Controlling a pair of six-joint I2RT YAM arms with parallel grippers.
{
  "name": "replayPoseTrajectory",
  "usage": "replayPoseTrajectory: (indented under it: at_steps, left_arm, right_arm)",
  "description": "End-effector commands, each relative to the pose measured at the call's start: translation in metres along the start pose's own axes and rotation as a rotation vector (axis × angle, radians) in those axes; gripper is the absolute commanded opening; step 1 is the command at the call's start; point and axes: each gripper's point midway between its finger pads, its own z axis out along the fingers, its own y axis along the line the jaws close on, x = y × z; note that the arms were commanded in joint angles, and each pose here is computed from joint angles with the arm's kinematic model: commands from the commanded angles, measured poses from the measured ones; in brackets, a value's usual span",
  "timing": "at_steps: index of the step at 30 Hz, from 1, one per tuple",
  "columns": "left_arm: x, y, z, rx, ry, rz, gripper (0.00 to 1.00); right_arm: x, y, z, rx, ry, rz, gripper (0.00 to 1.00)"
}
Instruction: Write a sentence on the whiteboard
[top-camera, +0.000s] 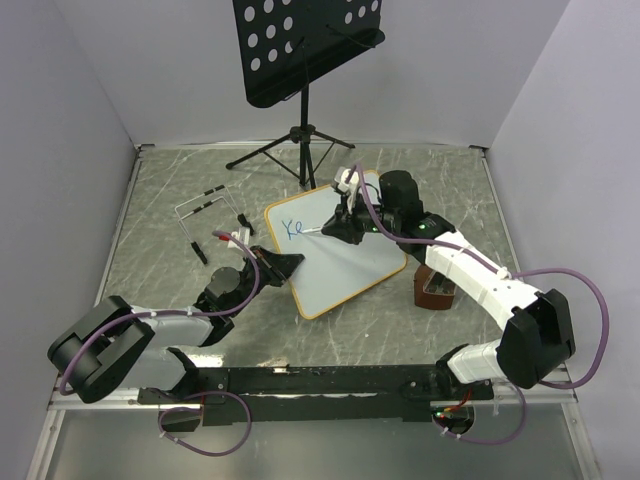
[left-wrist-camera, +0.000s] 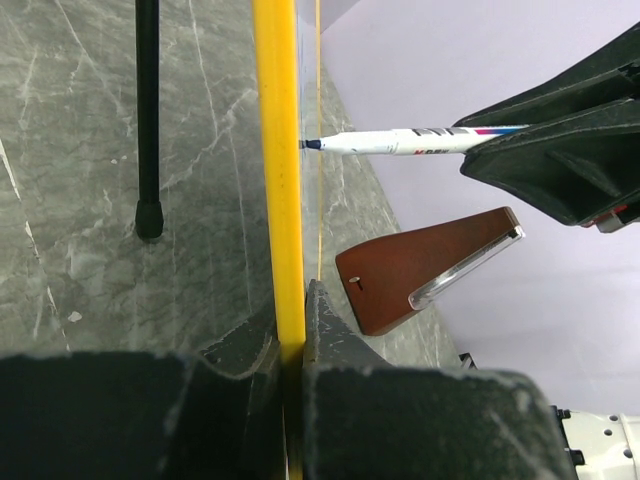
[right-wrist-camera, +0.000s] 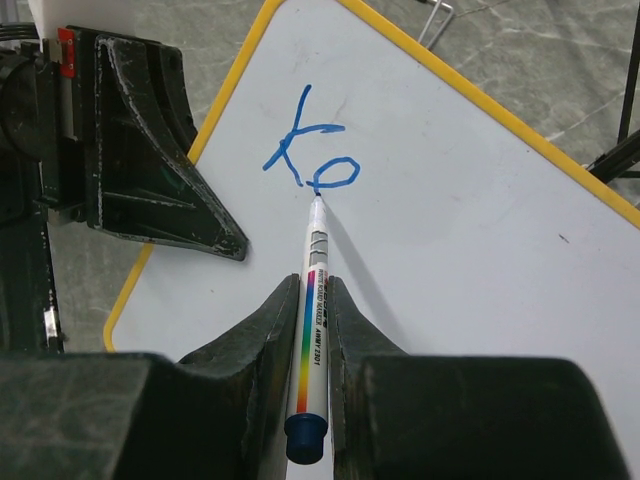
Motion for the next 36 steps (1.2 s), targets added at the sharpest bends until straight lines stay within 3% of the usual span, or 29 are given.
replayPoseTrajectory:
  at_steps: [1, 9, 24, 36]
  left_arm:
    - [-0.006, -0.019, -0.003, 0.093, -0.012, 0.083, 0.01]
    - [-0.006, -0.018, -0.003, 0.089, -0.011, 0.086, 0.01]
    - [-0.006, -0.02, 0.002, 0.094, -0.007, 0.088, 0.01]
    - [-0.005, -0.018, 0.001, 0.091, -0.006, 0.087, 0.01]
  right_arm:
    - [-0.007, -0.017, -0.012, 0.075, -0.007, -0.007, 0.0]
    - [-0.032, -0.019, -0.026, 0.062, -0.096, -0.012, 0.0]
    - [-0.029, -0.025, -0.014, 0.048, -0.088, 0.023, 0.0]
    - [-0.025, -0.049, -0.014, 0.161, -0.064, 0.04, 0.0]
